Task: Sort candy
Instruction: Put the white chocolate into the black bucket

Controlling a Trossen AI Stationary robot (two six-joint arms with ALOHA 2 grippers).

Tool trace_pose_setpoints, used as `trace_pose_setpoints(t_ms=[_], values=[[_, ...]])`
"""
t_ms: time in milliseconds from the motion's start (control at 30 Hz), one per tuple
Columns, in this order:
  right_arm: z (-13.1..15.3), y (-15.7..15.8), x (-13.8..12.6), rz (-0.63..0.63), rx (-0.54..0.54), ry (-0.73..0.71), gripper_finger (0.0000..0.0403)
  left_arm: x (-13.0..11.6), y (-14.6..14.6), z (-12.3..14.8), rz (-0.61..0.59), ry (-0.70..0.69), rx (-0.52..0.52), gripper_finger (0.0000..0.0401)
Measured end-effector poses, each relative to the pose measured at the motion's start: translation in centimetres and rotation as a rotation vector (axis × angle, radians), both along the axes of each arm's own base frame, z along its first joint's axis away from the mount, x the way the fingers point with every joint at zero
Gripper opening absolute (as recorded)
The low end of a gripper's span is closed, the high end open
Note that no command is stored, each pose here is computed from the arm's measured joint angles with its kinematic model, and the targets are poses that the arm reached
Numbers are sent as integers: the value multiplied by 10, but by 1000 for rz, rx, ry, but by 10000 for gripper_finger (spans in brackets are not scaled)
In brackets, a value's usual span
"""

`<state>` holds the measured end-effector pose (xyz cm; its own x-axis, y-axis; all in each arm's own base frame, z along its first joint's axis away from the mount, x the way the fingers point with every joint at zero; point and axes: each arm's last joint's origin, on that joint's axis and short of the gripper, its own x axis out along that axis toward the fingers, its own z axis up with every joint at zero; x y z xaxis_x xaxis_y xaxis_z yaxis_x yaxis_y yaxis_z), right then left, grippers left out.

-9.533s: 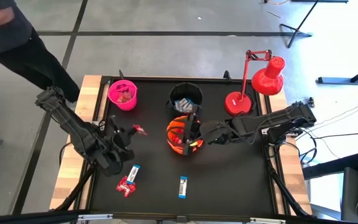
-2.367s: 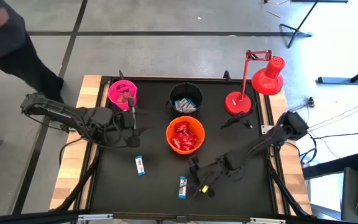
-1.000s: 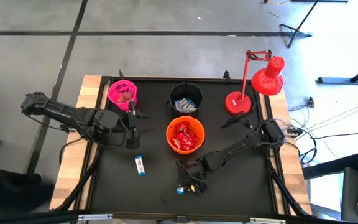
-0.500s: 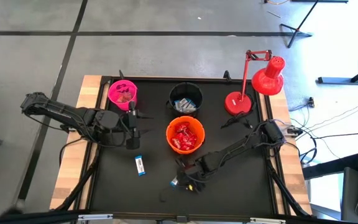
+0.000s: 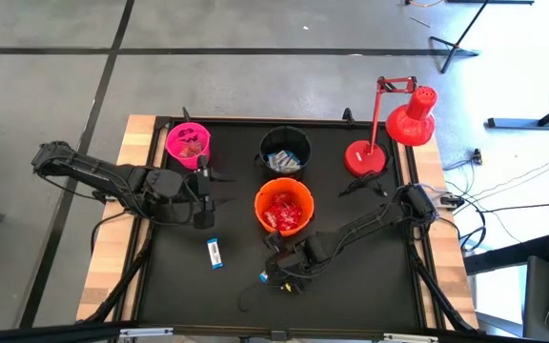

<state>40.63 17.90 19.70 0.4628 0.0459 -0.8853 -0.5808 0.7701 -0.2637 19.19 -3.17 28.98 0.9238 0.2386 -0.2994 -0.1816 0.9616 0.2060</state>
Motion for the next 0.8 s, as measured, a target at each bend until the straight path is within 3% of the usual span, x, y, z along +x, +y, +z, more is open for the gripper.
trace_pose_setpoints(t_ms=[267, 433, 633, 800], values=[[-9, 0, -5, -2, 76, 69, 31, 0, 0, 0, -5, 1, -2, 212], [-11, 4, -2, 29, 144, 69, 112, 0, 0, 0, -6, 1, -2, 212], [-32, 6, -1, 52, 128, 127, 218, 0, 0, -1, -6, 4, -7, 212], [-41, -3, 6, 50, 190, 168, 254, 0, 0, -2, -5, 15, -7, 212]])
